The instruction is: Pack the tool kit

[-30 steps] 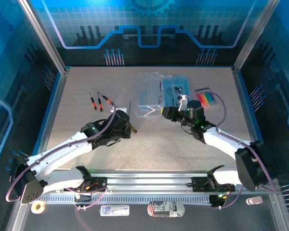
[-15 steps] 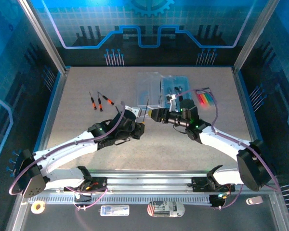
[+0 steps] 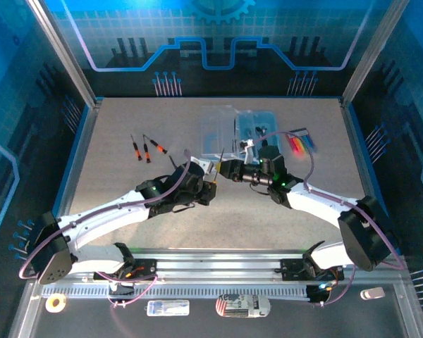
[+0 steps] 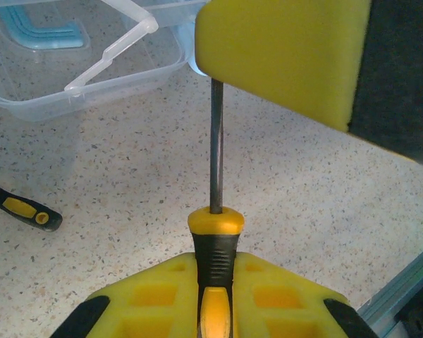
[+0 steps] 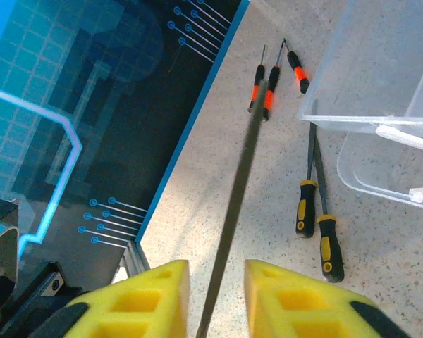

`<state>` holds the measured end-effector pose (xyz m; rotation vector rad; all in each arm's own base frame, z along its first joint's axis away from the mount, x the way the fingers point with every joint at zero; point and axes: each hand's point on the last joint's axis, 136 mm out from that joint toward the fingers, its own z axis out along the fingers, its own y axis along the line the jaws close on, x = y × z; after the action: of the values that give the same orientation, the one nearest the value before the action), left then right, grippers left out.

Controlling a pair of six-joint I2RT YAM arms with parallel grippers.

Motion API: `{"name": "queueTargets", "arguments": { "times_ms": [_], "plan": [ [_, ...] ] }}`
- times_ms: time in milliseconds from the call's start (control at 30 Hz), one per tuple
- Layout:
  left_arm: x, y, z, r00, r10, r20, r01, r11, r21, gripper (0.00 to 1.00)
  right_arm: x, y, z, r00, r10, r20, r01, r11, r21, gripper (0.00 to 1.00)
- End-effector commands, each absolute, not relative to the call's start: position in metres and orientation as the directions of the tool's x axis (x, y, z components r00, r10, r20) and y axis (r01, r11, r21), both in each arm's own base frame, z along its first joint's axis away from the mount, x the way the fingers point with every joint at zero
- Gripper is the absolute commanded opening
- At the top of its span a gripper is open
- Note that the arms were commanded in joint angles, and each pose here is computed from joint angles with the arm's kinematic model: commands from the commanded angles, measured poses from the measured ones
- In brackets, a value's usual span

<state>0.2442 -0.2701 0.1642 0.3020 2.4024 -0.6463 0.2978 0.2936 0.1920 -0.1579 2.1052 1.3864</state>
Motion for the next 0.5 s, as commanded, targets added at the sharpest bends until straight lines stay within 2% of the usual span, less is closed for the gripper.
{"name": "queueTargets", "arguments": {
  "times_ms": [0, 200, 467],
  "plan": [
    [0.2456, -0.2767, 0.167, -0.768, 0.072, -0.637, 0.387, 0.844, -0.371, 0.15, 0.297, 0.3015, 0.2063, -0.799, 0.227, -0.557, -0.444, 0.402, 0.801, 0.22],
    [0.2466, -0.277, 0.1649, -0.767, 0.075, -0.637, 0.387, 0.846, -0.367, 0.16, 0.2959, 0.3017, 0.2033, -0.802, 0.222, -0.554, -0.442, 0.403, 0.801, 0.1],
    [0.2489, -0.2721, 0.1646, -0.761, 0.084, -0.643, 0.379, 0.862, -0.337, 0.31, 0.2972, 0.2995, 0.2022, -0.795, 0.227, -0.563, -0.442, 0.418, 0.794, 0.04]
  ]
}}
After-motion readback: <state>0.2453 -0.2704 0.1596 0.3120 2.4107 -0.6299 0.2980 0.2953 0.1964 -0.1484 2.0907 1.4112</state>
